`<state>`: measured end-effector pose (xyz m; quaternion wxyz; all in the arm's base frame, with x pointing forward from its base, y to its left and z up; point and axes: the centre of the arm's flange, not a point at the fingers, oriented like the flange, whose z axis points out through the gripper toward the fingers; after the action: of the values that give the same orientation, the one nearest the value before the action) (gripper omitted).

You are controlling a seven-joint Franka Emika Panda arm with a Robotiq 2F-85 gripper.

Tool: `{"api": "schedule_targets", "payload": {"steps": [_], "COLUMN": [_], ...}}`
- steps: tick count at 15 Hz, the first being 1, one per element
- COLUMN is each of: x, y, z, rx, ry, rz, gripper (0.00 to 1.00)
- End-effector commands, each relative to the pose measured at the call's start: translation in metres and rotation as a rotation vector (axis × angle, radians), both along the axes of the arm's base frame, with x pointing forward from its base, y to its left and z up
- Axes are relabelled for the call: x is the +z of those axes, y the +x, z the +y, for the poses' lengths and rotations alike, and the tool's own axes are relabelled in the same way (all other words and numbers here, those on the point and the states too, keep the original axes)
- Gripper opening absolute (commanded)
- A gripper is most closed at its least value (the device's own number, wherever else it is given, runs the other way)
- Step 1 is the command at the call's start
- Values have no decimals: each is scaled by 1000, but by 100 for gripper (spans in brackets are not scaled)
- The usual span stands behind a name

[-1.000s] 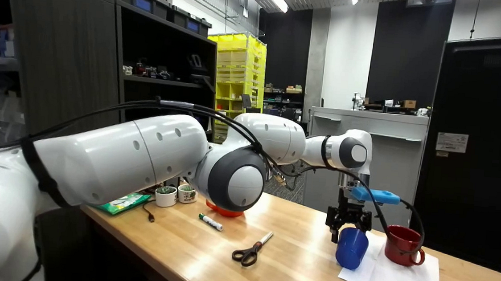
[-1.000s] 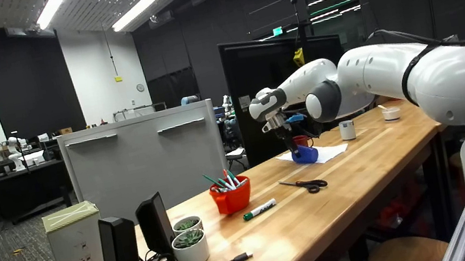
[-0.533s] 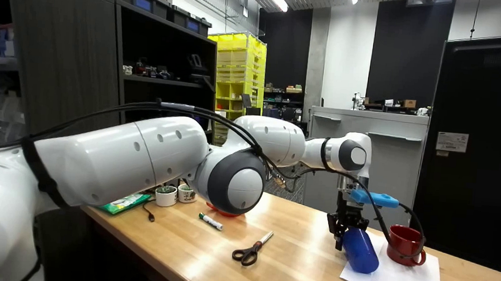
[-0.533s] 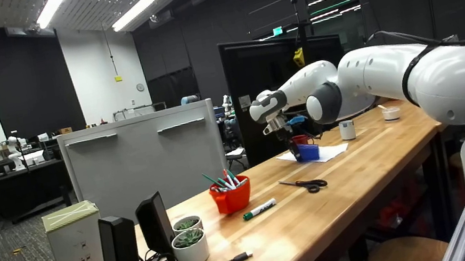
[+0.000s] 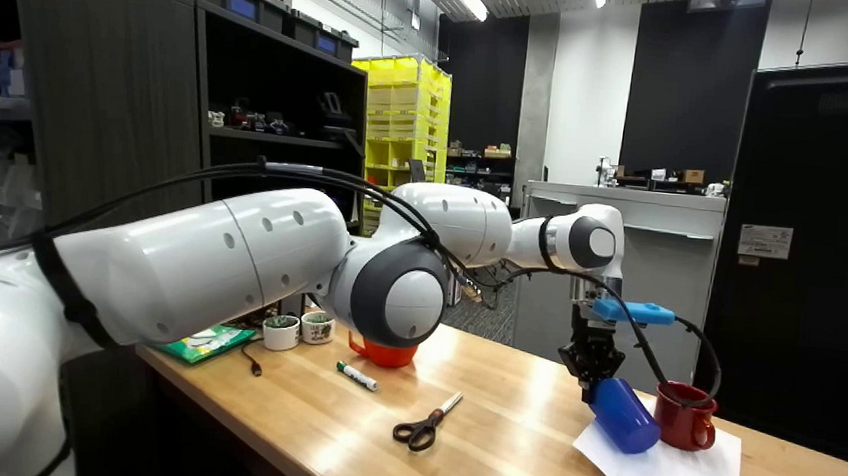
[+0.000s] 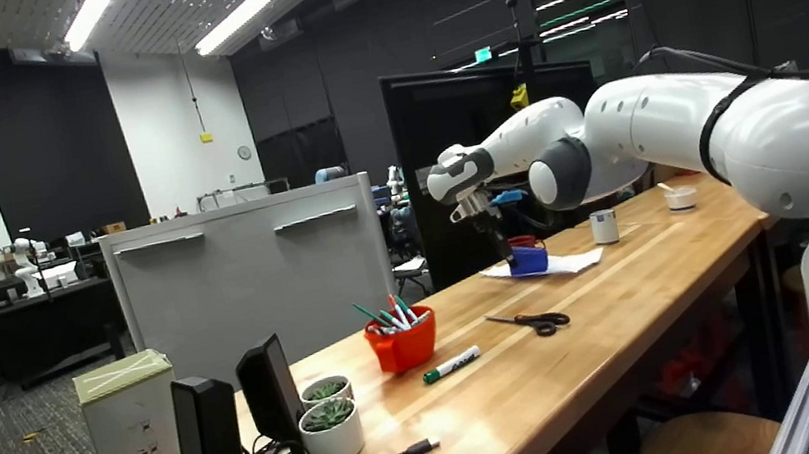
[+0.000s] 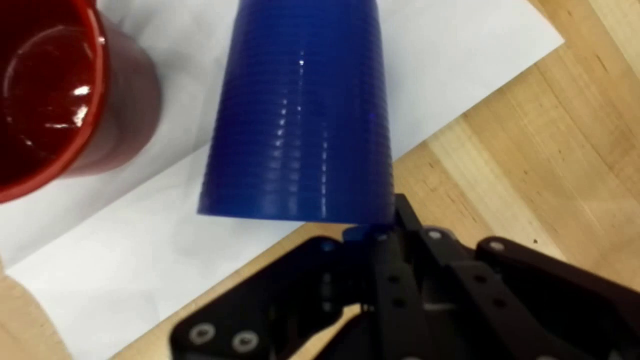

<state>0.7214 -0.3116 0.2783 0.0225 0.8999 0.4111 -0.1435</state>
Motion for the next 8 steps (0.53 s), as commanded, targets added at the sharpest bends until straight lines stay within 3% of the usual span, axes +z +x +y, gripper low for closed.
{"api": "schedule_targets", "payload": {"steps": [1, 8], "x": [29, 59], "y": [43, 29], "z": [-1, 25], "rx": [-4, -48], "ry": [-65, -63], "rz": [-24, -147], "gripper": [1, 1]}}
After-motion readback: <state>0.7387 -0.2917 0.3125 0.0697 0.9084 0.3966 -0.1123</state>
